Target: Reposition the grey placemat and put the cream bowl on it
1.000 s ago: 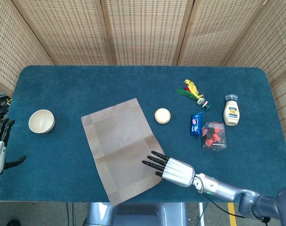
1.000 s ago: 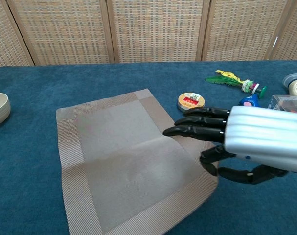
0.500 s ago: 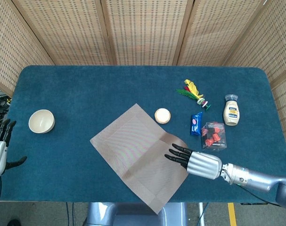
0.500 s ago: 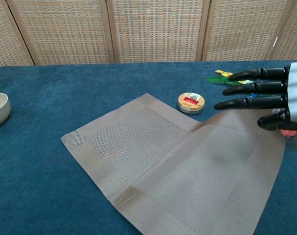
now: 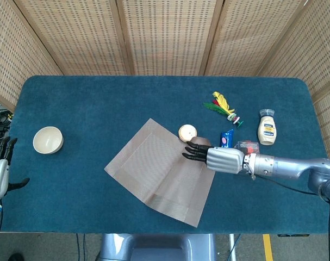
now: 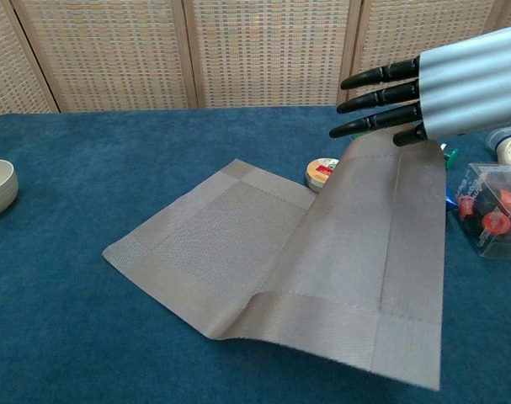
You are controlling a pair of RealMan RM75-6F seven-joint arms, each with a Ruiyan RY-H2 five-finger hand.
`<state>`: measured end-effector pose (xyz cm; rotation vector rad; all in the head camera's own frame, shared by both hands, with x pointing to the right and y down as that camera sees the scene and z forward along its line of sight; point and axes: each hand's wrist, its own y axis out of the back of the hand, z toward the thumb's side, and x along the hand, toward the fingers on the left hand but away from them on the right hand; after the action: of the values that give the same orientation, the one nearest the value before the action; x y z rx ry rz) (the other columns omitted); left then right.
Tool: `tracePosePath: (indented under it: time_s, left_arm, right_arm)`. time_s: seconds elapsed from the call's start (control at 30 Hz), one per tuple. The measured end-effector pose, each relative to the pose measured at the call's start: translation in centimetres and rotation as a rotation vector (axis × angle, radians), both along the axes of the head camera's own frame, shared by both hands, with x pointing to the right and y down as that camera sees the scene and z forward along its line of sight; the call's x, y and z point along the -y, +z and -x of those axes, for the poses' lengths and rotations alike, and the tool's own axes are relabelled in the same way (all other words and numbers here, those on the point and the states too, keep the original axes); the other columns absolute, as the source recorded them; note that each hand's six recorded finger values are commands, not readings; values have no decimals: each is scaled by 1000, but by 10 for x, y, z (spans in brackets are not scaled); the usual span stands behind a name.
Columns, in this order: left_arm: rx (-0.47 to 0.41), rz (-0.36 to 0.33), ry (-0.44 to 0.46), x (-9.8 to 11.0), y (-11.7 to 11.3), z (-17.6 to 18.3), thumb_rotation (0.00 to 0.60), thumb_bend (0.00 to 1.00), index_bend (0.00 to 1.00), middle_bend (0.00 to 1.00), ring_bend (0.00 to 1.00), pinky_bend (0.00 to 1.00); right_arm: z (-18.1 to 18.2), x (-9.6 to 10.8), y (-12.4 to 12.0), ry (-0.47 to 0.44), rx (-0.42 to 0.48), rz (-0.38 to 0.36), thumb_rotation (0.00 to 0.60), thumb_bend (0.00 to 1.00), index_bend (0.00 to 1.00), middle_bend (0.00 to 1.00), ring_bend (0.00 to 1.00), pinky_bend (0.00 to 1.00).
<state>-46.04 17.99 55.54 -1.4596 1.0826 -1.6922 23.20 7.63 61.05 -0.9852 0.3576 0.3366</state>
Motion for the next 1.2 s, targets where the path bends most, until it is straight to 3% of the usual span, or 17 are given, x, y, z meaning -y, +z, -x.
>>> tracePosePath:
  time_s: [0.2,0.37,0.43,0.5,0.53,0.57,0.63,0.77,0.87,1.03,1.2]
  left_arm:
    - [6,3,-10,1,1,3,600,0,0,0,0,0]
    - [10,13,-8,1,3,3,600,0,0,0,0,0]
    - [9,17,-6,1,4,2,600,0,0,0,0,0]
    - [8,17,-4,1,4,2,600,0,0,0,0,0]
    - [7,16,-3,1,4,1,600,0,0,0,0,0]
    - [5,15,-1,1,4,0,600,0,0,0,0,0]
    - [1,18,2,0,4,-1,600,0,0,0,0,0]
    - [-8,21,18,0,5,-4,600,0,0,0,0,0]
    - [-23,26,36,-1,6,-7,600,0,0,0,0,0]
    - [-51,25,91,1,10,-14,600,0,0,0,0,0]
    - [-100,22,207,6,24,-32,600,0,0,0,0,0]
  right_arm:
    - [-15,30,14,16,-107,-60,600,623,717,45,0,0]
    - [-31,42,18,37,-162,-82,600,596,697,28,0,0]
    - [-38,47,19,54,-181,-95,600,528,540,7,0,0]
    - [-46,52,19,79,-196,-108,600,330,232,0,0,0]
    - [-49,54,19,91,-199,-114,600,178,87,0,0,0]
    - [-52,55,19,106,-199,-119,600,66,15,0,0,0]
    - [-57,58,17,149,-184,-134,600,0,0,0,0,0]
    - [-66,60,3,295,-90,-141,600,0,0,0,0,0]
    - [-73,52,-8,405,-9,-113,600,0,0,0,0,0]
    - [-83,24,-31,622,147,2,600,0,0,0,0,0]
    - [-104,-11,-57,919,318,171,600,0,0,0,0,0]
